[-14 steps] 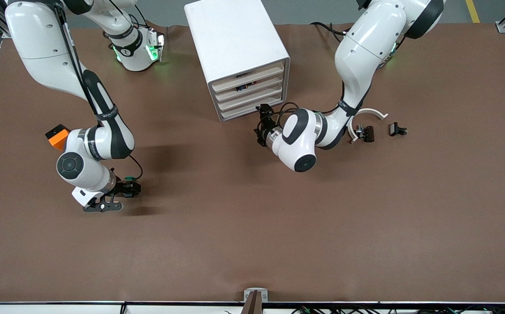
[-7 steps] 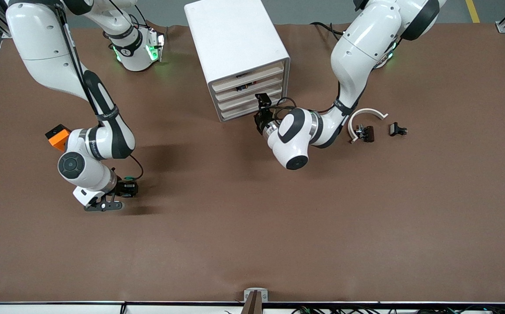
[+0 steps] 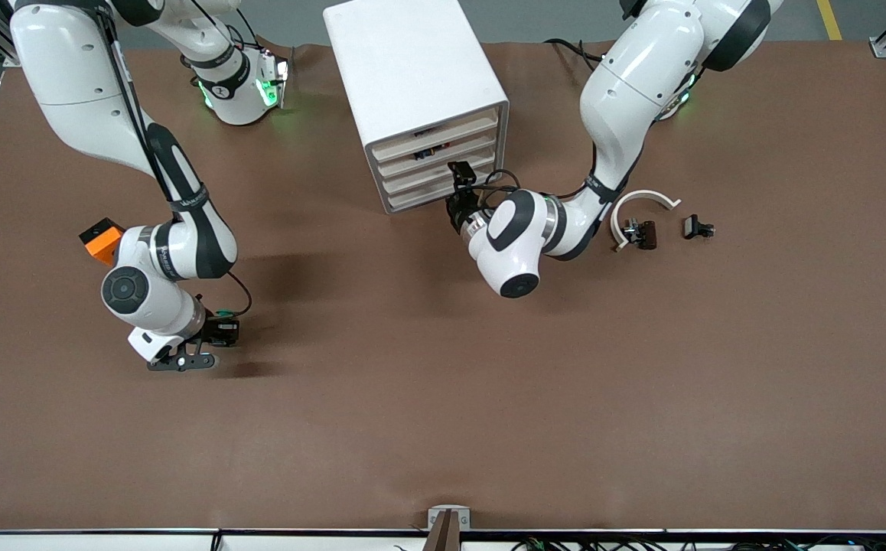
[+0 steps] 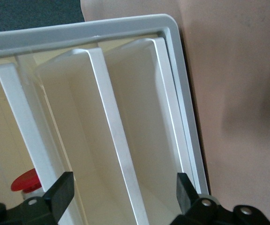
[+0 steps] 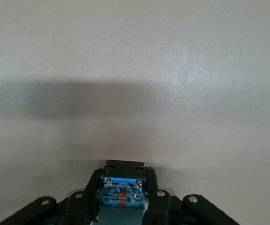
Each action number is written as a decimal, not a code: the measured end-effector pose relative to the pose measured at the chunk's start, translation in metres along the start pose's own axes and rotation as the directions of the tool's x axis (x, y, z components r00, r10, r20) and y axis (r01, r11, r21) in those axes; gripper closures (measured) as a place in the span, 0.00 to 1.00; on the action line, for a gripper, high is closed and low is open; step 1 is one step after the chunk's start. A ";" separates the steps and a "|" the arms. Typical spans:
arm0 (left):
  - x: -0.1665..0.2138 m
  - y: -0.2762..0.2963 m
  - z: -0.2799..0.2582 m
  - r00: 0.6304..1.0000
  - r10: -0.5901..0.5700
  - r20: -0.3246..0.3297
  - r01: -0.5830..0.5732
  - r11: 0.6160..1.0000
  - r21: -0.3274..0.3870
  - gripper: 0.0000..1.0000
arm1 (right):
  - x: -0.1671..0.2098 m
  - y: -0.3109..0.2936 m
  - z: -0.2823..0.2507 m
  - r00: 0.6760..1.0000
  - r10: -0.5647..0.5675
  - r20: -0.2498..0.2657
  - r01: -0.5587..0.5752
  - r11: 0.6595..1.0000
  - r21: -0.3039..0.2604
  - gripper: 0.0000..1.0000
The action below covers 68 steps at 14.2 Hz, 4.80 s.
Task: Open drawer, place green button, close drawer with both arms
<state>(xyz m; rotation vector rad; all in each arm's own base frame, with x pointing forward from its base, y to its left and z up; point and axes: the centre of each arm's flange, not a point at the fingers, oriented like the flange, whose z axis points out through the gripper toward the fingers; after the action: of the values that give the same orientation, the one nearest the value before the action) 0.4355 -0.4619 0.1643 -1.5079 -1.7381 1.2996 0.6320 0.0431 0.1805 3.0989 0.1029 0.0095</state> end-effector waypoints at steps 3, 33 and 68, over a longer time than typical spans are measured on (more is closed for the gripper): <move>0.000 0.003 0.011 1.000 -0.026 -0.013 0.026 1.000 0.012 0.14 | 0.007 -0.003 -0.021 1.000 -0.006 -0.012 0.006 1.000 0.001 0.59; 0.005 0.026 -0.044 0.990 -0.129 0.058 0.133 0.989 -0.064 0.85 | -0.111 -0.363 -0.290 0.837 0.544 0.064 -0.529 0.833 -0.161 0.59; 0.069 -0.032 -0.294 0.683 0.455 -0.571 -0.708 0.603 -0.367 0.00 | -0.192 -0.490 -0.107 0.482 0.866 0.133 -0.857 0.497 -0.132 0.59</move>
<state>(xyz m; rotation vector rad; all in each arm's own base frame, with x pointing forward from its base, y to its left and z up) 0.6494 -0.2964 0.3025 -2.6803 -1.4058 0.5867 0.4069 0.5234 0.2661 2.6804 -1.4491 -0.2370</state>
